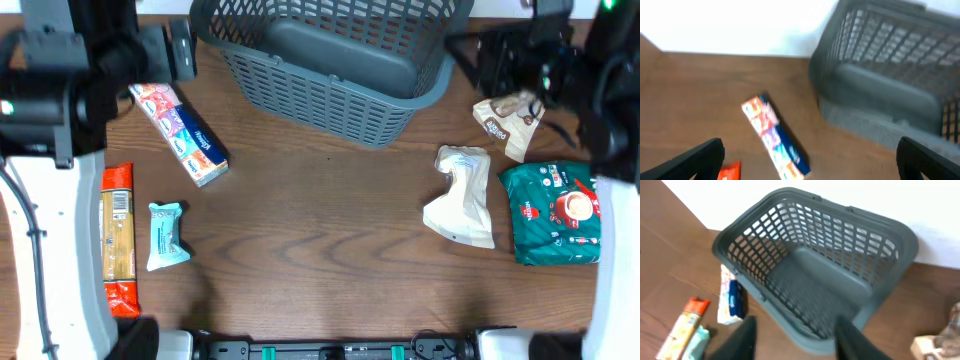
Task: Pack container
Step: 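Raise both grippers and move them to the gray basket's rim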
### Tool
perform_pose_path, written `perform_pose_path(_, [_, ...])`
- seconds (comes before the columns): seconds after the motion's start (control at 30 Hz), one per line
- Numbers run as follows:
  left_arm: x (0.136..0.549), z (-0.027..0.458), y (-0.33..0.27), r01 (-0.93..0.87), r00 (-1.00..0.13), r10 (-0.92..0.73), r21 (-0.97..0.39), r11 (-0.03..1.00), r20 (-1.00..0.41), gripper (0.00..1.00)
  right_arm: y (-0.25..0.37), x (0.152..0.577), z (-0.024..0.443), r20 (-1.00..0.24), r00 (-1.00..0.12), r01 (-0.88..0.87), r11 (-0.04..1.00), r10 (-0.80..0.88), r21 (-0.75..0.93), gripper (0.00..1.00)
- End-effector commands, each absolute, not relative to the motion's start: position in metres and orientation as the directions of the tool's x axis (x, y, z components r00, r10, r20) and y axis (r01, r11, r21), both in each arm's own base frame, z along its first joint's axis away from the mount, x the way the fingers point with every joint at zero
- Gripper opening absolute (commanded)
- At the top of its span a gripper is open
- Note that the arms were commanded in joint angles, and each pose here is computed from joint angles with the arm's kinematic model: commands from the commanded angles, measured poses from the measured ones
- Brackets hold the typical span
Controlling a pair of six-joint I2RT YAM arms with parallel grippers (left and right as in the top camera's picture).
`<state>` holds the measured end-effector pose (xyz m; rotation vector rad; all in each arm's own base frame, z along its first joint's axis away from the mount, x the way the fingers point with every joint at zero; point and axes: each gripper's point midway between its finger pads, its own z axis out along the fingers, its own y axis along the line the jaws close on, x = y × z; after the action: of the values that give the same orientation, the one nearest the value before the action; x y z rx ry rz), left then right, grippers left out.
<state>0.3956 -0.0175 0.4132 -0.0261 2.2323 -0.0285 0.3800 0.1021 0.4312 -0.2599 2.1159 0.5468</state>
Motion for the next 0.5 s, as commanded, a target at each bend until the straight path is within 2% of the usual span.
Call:
perform_pose_path(0.0, [0.408,0.416,-0.02,0.012,-0.608,0.002,-0.007,1.0,-0.794,0.95,0.105,0.406,0.409,-0.784,-0.62,-0.371,0.872,0.024,0.32,0.13])
perform_pose_path(0.03, [0.41,0.414,-0.02,0.013,-0.613,0.003,-0.007,1.0,-0.79,0.89,0.106,0.413,0.403,-0.776,-0.63,-0.368,0.872,0.023,0.324,0.08])
perform_pose_path(0.13, [0.417,0.405,-0.021,0.013,-0.631,0.004,-0.005,1.0,-0.776,0.8,0.111,0.427,0.384,-0.749,-0.663,-0.364,0.87,0.01,0.333,0.01])
perform_pose_path(0.2, [0.419,0.402,-0.021,0.013,-0.636,0.004,-0.005,1.0,-0.771,0.74,0.116,0.434,0.37,-0.729,-0.685,-0.365,0.869,-0.006,0.335,0.01])
perform_pose_path(0.3, [0.42,0.402,-0.021,0.013,-0.637,0.004,-0.005,1.0,-0.771,0.56,0.125,0.44,0.35,-0.7,-0.713,-0.377,0.865,-0.043,0.33,0.01])
perform_pose_path(0.47, [0.423,0.404,-0.023,0.018,-0.625,0.007,-0.006,1.0,-0.781,0.32,0.134,0.447,0.327,-0.666,-0.741,-0.382,0.87,-0.087,0.311,0.01])
